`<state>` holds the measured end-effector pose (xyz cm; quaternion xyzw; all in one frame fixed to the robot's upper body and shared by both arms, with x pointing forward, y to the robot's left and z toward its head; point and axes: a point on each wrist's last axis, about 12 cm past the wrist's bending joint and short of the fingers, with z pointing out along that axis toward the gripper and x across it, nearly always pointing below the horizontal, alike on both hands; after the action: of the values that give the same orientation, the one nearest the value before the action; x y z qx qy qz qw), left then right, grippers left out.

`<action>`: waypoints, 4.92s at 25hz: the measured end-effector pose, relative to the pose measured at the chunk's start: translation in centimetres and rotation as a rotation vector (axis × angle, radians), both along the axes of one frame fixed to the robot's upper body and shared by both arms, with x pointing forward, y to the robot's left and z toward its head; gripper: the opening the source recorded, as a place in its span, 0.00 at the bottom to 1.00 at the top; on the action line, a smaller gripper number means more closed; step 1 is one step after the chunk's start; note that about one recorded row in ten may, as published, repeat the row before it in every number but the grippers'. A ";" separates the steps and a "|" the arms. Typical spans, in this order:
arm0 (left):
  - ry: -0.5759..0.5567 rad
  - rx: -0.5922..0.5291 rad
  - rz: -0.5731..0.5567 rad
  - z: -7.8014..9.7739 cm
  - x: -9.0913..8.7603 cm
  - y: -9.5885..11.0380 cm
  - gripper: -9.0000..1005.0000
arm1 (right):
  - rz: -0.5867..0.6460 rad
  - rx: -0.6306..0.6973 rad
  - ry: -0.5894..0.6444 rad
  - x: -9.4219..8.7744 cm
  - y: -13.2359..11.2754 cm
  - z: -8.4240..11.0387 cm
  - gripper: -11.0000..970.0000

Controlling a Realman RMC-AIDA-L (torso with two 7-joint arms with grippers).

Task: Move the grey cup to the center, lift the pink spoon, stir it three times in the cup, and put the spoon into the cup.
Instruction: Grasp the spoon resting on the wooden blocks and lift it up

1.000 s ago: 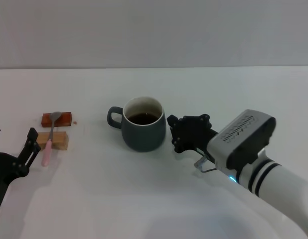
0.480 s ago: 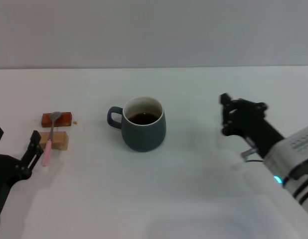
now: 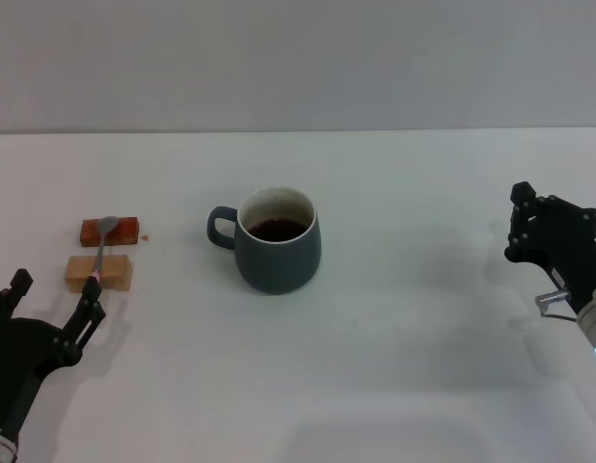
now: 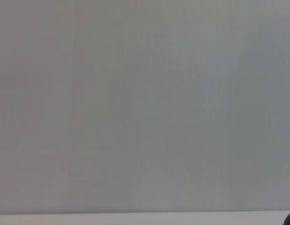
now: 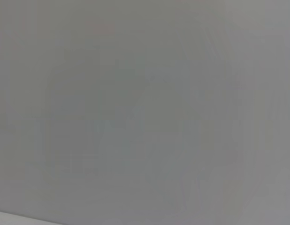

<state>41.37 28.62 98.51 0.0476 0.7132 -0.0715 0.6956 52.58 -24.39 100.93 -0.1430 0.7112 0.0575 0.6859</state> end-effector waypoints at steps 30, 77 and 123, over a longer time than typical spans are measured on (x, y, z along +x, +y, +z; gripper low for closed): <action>0.118 0.054 -0.039 -1.1 1.4 -1.5 0.84 | -0.059 -0.001 0.001 0.0 -1.3 -0.1 0.01; 0.164 0.052 -0.025 -1.5 2.2 -1.3 0.49 | -0.062 -0.013 0.009 0.1 -1.5 -0.2 0.01; 0.179 0.042 -0.002 -1.3 3.3 -1.2 0.35 | -0.054 -0.020 0.002 0.6 -1.4 0.1 0.01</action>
<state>44.70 27.41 97.21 0.0564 0.7739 -0.0612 0.6278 53.18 -25.76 100.99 -0.1305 0.7159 0.0317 0.6852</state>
